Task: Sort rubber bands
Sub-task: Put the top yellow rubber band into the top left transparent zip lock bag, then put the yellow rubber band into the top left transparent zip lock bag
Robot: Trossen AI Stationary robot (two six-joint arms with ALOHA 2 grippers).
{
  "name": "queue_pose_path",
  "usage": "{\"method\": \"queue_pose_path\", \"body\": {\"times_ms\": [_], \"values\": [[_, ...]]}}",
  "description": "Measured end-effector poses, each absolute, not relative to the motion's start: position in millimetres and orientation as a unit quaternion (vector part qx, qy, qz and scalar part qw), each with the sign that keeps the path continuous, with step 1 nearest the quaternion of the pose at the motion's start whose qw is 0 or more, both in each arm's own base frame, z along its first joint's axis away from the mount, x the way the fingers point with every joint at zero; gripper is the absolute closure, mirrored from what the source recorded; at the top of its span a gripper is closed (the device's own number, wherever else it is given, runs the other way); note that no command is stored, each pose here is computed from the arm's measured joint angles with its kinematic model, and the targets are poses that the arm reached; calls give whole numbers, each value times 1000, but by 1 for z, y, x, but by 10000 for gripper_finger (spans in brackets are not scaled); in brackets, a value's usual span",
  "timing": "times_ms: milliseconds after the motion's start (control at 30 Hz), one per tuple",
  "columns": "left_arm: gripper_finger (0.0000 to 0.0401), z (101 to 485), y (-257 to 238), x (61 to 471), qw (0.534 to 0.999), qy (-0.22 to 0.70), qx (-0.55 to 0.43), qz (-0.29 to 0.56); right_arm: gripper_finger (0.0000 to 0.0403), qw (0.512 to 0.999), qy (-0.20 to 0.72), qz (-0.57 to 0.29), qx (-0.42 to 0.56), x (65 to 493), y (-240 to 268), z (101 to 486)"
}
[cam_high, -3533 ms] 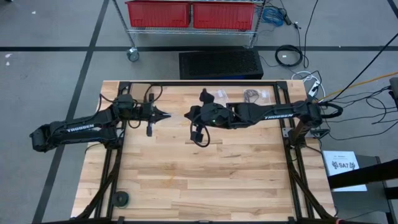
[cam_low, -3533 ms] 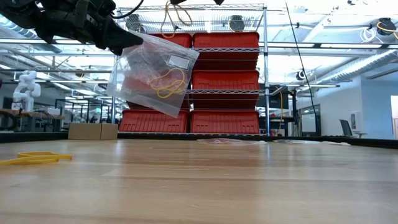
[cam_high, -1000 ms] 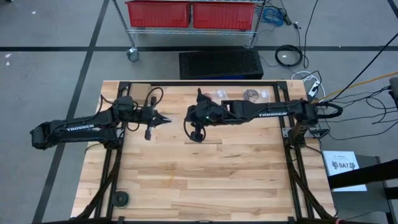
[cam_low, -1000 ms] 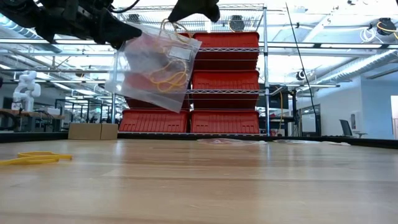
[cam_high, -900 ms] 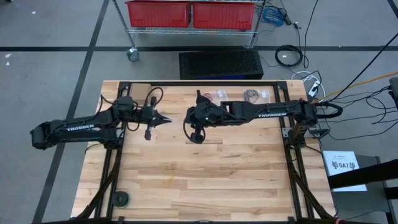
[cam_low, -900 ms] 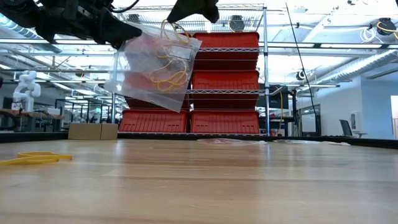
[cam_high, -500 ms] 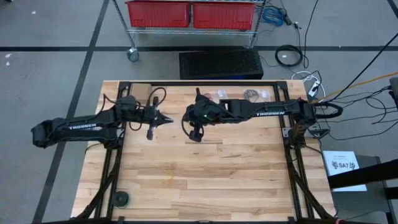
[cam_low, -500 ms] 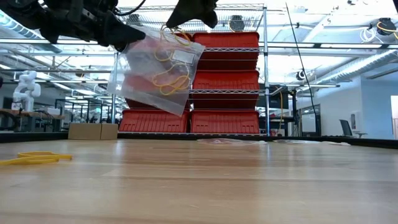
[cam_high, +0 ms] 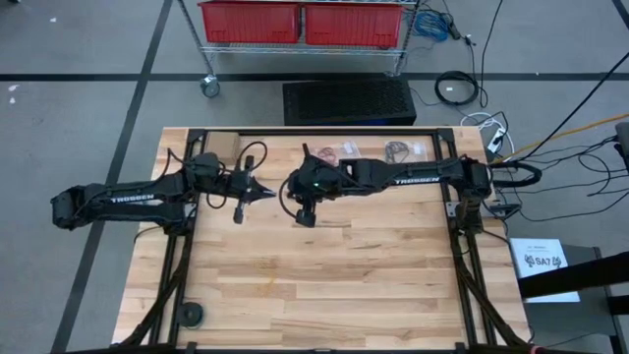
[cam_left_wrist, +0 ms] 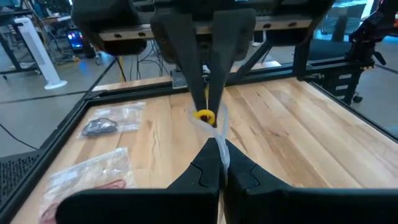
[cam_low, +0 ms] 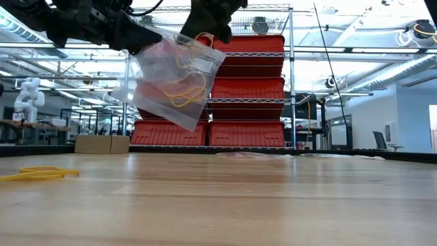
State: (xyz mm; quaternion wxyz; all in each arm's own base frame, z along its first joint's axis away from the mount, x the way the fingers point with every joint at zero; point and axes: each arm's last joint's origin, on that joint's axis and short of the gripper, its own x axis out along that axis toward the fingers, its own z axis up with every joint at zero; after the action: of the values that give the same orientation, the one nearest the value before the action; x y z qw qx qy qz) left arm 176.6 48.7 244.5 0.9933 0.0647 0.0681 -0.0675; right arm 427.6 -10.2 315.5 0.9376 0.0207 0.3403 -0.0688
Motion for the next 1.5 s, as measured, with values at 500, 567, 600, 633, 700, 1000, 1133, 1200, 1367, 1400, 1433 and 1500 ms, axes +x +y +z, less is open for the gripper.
{"method": "queue_pose_path", "body": {"times_ms": [500,567,600,633,700,1000,1133,1200,1367,1400,1433,1500], "values": [[401,242,50,182,994,71,67,-57,386,935,341,-75,69,437,-16,302],[401,240,50,184,993,74,66,-59,367,933,346,-63,74,439,-16,298],[401,239,50,185,993,76,65,-60,357,933,348,-58,76,441,-16,296],[401,239,51,185,993,75,66,-59,345,932,349,-53,78,442,-15,294],[401,239,51,186,993,75,65,-59,322,931,353,-53,78,442,-15,293],[401,239,51,187,994,72,65,-59,255,924,368,-58,83,436,-16,309],[401,239,51,187,994,72,65,-58,254,920,378,-59,82,432,-16,326],[401,239,52,187,994,76,64,-47,256,925,366,-58,82,431,-16,339],[401,237,55,186,994,90,65,-17,264,920,386,-50,56,423,-15,357],[401,236,56,185,993,96,68,-8,267,915,398,-50,50,420,-14,358],[401,234,57,185,992,105,71,1,269,907,415,-52,46,417,-14,356],[401,232,61,183,990,118,71,23,277,886,458,-59,42,410,-12,350]]}}
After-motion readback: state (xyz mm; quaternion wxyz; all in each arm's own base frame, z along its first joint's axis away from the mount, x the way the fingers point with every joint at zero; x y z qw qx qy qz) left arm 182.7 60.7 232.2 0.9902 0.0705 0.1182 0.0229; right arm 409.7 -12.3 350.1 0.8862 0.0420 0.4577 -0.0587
